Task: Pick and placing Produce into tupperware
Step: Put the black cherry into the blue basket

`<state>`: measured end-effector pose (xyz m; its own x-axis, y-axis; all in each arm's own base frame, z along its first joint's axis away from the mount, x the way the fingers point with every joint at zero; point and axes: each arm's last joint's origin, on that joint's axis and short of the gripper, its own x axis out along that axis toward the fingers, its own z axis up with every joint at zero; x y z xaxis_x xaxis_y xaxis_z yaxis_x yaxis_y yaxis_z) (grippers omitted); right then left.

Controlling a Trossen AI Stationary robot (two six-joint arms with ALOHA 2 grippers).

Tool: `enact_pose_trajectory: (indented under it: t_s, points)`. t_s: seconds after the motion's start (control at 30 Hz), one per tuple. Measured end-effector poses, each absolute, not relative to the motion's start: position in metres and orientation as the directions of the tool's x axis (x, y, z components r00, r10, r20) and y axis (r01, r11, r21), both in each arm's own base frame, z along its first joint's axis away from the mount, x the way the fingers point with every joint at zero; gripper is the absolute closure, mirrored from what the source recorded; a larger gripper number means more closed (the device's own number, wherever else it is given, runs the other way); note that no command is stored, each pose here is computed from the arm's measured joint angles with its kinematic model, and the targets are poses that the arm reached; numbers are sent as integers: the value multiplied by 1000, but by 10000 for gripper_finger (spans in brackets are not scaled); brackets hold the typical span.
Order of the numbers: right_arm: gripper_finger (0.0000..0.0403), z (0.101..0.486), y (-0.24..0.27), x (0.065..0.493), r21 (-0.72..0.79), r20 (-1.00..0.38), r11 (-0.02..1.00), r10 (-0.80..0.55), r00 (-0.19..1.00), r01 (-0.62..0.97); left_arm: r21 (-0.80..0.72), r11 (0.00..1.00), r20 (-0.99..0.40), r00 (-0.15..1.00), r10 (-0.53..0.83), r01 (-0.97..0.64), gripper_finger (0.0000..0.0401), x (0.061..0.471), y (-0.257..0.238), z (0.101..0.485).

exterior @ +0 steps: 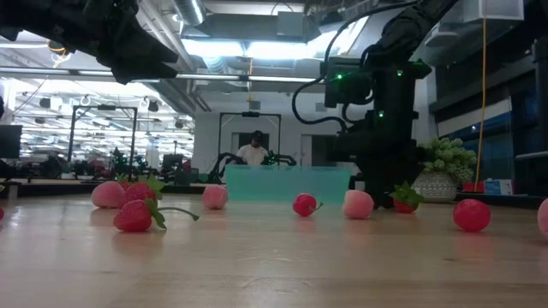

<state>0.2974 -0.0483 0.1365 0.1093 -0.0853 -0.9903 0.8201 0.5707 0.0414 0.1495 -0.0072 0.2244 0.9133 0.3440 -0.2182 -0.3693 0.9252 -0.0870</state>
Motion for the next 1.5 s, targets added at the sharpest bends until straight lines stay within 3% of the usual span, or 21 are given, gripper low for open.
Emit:
enact_pose_trajectory:
  t_s: [0.5, 1.0, 1.5]
  points:
    - [282, 136, -50, 297, 32, -988, 563, -105, 110, 826, -87, 925, -218, 913, 344, -369, 155, 149, -7, 224]
    - [285, 152, -52, 310, 57, -977, 657, -119, 177, 752, -88, 925, -218, 913, 344, -370, 155, 149, -7, 224]
    - [282, 237, -97, 355, 155, -862, 756, -211, 460, 636, -89, 925, -217, 913, 344, -370, 155, 149, -7, 224]
